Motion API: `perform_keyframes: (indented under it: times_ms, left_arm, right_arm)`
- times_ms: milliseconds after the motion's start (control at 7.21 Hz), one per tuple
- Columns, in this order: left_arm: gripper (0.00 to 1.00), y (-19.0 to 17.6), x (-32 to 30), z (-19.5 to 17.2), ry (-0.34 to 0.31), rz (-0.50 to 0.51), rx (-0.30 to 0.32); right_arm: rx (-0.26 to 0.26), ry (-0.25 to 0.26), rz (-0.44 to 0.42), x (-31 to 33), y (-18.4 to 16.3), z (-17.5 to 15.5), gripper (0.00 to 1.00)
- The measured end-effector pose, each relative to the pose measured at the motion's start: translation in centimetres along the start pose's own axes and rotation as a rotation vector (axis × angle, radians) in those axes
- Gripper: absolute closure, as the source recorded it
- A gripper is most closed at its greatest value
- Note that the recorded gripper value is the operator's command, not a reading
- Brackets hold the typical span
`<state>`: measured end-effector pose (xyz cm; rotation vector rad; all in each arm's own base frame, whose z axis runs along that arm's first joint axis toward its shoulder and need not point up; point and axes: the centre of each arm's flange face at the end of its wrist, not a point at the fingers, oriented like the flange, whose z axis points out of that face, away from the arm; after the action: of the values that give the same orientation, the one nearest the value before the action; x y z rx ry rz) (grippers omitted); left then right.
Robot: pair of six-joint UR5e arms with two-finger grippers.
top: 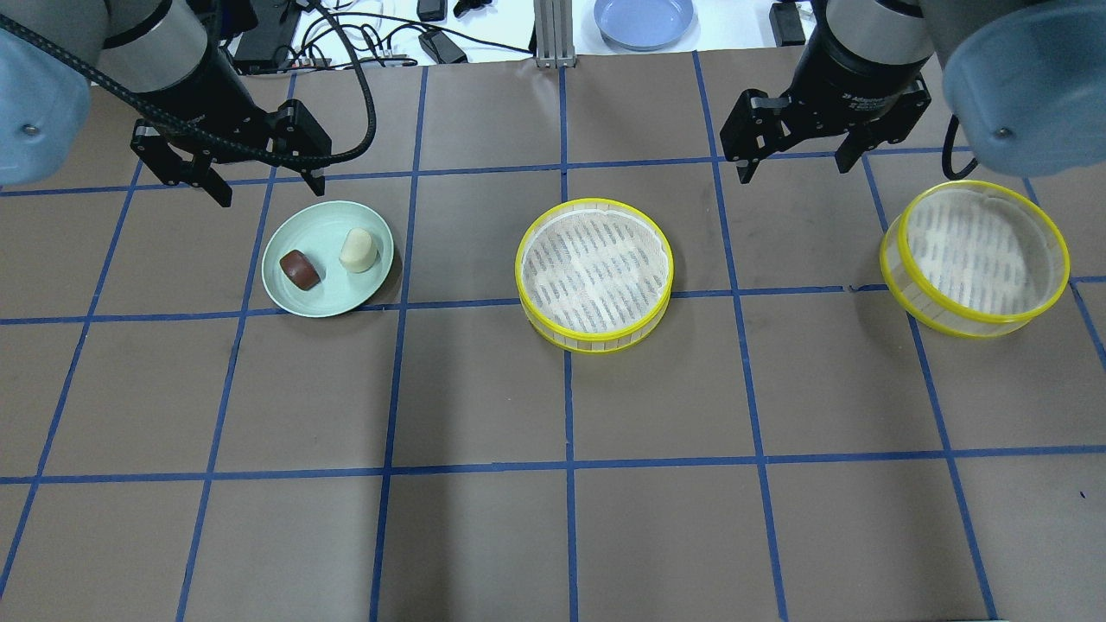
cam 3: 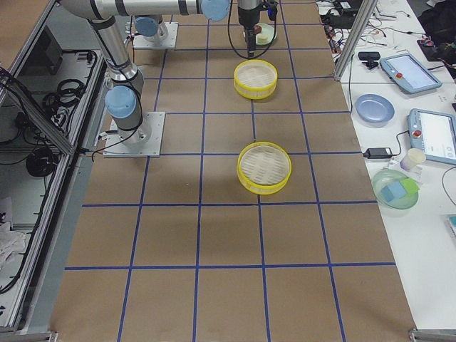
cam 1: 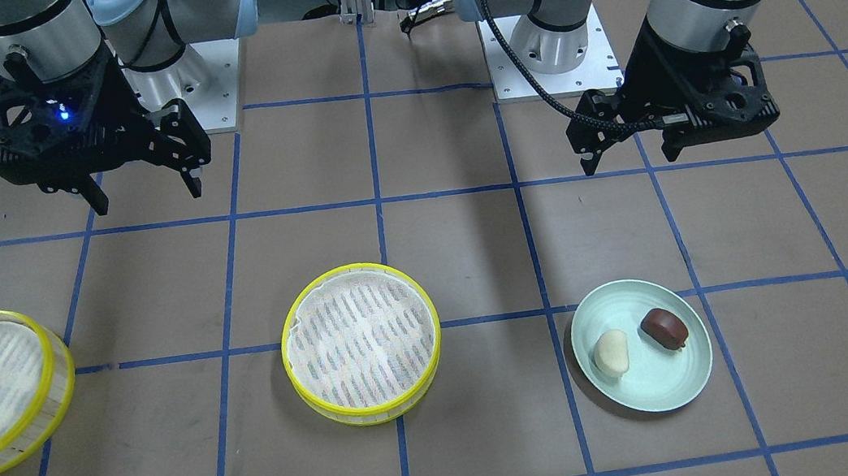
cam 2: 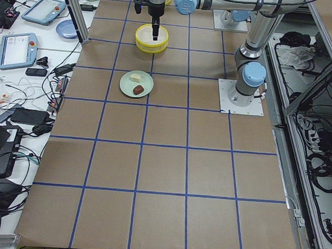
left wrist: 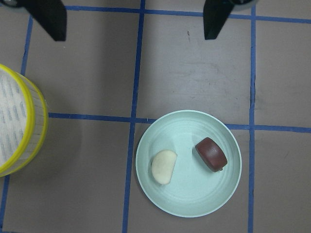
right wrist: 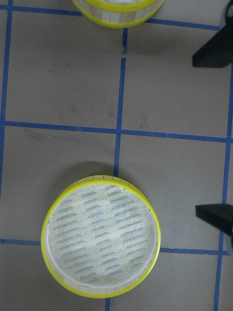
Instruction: Stack buns with steamer
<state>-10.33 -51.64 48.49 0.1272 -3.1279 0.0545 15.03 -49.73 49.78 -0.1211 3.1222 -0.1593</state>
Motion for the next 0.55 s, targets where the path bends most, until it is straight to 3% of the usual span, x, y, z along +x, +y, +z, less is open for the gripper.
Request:
perform_keyframes:
  times_ms: [554]
  left_arm:
    - [0.00, 0.01, -0.32, 0.11, 0.001, 0.001, -0.005]
  right_arm:
    - [0.001, -0.002, 0.009, 0.71, -0.28, 0.10, 0.00]
